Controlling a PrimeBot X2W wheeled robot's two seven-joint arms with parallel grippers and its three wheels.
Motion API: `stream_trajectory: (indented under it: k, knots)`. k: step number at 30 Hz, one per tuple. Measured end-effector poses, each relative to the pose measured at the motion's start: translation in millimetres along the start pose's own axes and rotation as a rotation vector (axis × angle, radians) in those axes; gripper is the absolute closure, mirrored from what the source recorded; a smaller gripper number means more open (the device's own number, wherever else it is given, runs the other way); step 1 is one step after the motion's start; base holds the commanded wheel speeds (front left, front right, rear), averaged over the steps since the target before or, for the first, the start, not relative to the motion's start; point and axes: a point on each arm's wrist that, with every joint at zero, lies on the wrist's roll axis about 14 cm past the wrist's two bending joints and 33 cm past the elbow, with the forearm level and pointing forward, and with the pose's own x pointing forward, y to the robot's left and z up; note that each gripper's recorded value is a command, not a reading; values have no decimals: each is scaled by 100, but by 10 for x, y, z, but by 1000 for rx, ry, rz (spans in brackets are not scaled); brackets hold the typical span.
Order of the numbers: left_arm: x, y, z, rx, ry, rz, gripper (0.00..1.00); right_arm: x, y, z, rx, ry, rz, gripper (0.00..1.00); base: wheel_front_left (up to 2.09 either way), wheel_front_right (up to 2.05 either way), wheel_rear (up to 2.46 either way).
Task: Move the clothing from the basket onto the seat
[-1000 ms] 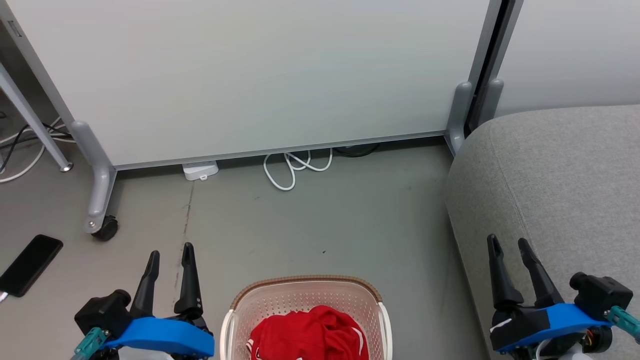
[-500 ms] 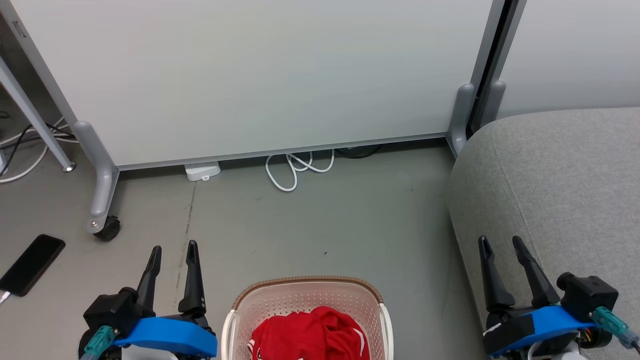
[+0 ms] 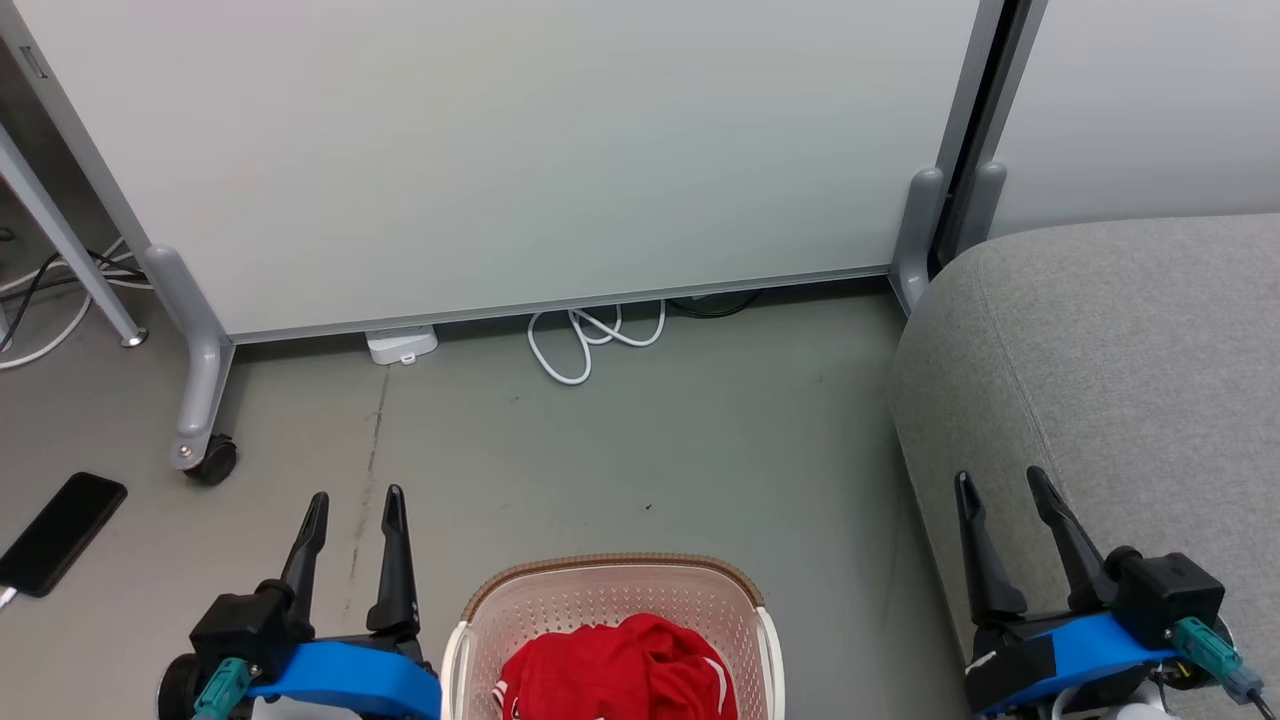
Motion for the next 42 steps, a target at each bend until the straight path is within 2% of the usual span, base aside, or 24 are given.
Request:
stream_trajectory:
  k: [18, 42]
  knots:
    - [-17, -37, -24, 88, -8, -18, 0, 0, 35, 33, -104, -21, 26, 0, 0, 0, 0]
    - [-6, -34, -71, 82, 6, -15, 0, 3, 26, 16, -105, -16, 24, 0, 0, 0, 0]
